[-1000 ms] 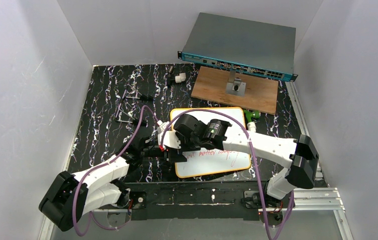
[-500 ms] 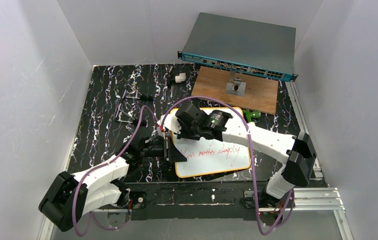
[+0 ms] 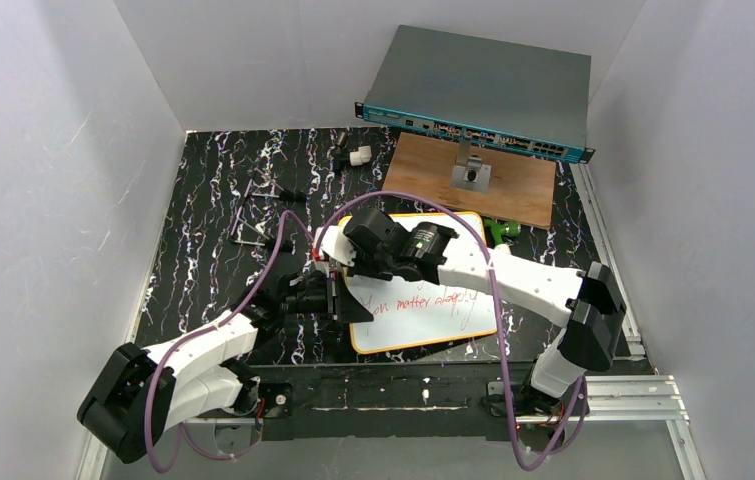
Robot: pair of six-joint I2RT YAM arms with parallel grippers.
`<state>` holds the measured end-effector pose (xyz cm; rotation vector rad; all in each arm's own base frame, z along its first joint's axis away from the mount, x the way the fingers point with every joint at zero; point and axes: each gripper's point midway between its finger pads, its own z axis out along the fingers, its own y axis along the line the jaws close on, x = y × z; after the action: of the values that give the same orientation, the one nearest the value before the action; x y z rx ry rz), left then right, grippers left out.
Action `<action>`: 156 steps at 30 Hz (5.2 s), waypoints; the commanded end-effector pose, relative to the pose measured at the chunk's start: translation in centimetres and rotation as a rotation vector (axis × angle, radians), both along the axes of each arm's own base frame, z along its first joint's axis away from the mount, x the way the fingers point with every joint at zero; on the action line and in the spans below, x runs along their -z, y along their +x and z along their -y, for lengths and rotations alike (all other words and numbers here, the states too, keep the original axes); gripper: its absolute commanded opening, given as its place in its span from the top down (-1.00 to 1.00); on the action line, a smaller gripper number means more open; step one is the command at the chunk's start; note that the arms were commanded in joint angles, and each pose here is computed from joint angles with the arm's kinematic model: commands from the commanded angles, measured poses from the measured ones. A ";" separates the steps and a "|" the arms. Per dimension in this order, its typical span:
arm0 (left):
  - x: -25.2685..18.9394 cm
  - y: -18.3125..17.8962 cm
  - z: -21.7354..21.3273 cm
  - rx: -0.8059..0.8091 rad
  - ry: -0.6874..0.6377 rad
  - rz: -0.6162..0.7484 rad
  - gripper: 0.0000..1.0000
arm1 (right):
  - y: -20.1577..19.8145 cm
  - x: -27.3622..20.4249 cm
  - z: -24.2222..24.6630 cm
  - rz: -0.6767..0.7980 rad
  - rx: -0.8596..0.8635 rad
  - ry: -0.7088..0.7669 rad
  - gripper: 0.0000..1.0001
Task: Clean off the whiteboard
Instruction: Erase the whiteboard at the center of the board.
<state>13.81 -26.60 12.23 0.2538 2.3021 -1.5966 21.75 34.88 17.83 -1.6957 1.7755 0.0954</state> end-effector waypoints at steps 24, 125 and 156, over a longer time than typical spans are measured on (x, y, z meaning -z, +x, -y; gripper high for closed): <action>-3.6 0.9 0.7 0.041 -0.089 0.231 1.00 | -0.8 1.6 2.4 -0.029 -0.088 -0.071 0.97; -3.3 0.6 0.6 0.040 -0.098 0.236 1.00 | 2.1 3.7 6.5 -0.112 0.001 -0.040 0.97; -3.3 0.5 0.6 0.045 -0.102 0.235 1.00 | 4.9 2.2 7.4 -0.076 0.089 -0.006 0.97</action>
<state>14.44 -26.31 12.16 0.2129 2.2700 -1.5672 22.09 27.63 13.93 -1.8322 1.8655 0.2530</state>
